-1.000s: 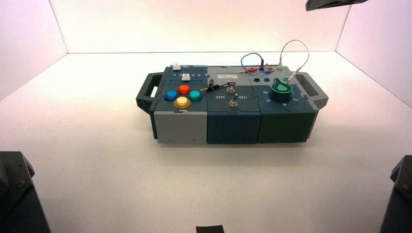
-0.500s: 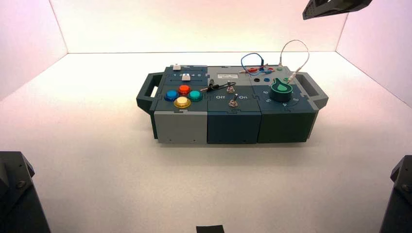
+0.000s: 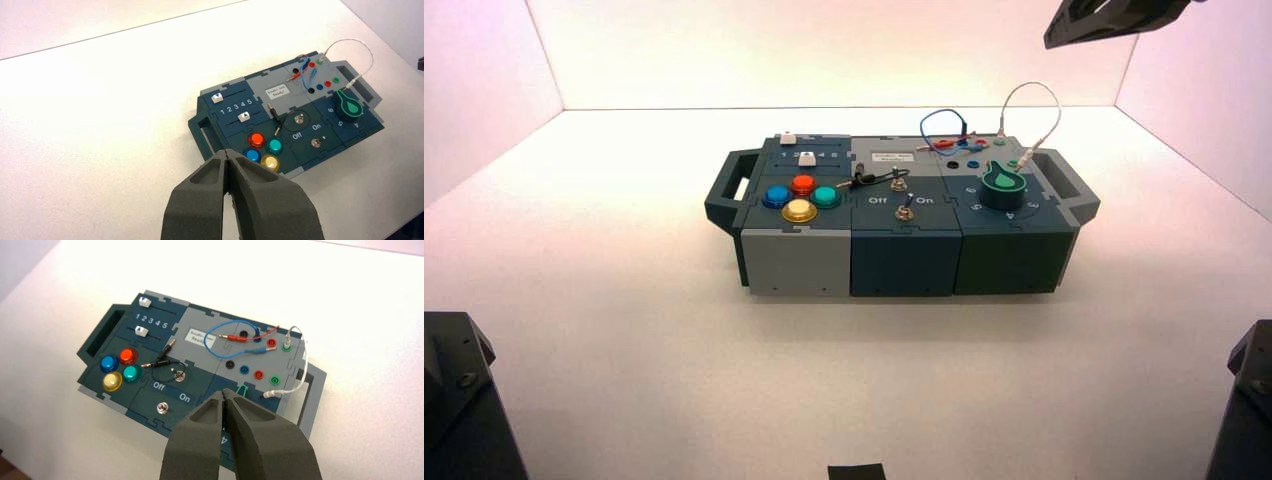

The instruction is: Push the red button.

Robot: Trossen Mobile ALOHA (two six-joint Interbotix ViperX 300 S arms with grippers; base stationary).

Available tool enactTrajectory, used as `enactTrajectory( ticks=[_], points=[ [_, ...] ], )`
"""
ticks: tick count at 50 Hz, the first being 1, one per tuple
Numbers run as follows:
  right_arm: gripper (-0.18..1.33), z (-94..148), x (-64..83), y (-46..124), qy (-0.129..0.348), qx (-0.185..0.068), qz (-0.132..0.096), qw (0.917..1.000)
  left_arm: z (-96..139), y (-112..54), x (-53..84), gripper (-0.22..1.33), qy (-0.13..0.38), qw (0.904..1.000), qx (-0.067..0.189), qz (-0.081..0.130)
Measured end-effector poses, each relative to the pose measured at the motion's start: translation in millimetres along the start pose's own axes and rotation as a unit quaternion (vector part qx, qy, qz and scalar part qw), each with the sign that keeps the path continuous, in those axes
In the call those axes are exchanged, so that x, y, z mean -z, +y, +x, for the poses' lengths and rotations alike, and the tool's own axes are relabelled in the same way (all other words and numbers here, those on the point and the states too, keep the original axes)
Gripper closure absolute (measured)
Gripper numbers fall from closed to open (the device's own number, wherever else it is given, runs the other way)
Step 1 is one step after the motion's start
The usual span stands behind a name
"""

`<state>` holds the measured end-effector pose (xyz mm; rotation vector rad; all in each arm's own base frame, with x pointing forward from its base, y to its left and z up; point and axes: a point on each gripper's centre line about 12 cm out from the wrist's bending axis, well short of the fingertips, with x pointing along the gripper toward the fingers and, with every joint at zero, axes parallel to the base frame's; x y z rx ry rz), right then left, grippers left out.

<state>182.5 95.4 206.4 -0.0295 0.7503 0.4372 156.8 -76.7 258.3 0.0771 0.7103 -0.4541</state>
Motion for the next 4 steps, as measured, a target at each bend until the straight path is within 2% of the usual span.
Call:
enactTrajectory(
  ticks=[4],
  points=[
    [1.29, 3.3, 1.7, -0.4, 0.008, 0.001, 0.0, 1.0, 6.6, -0.1, -3.7, 1.28, 0.006, 1.0, 0.001, 0.001]
  ],
)
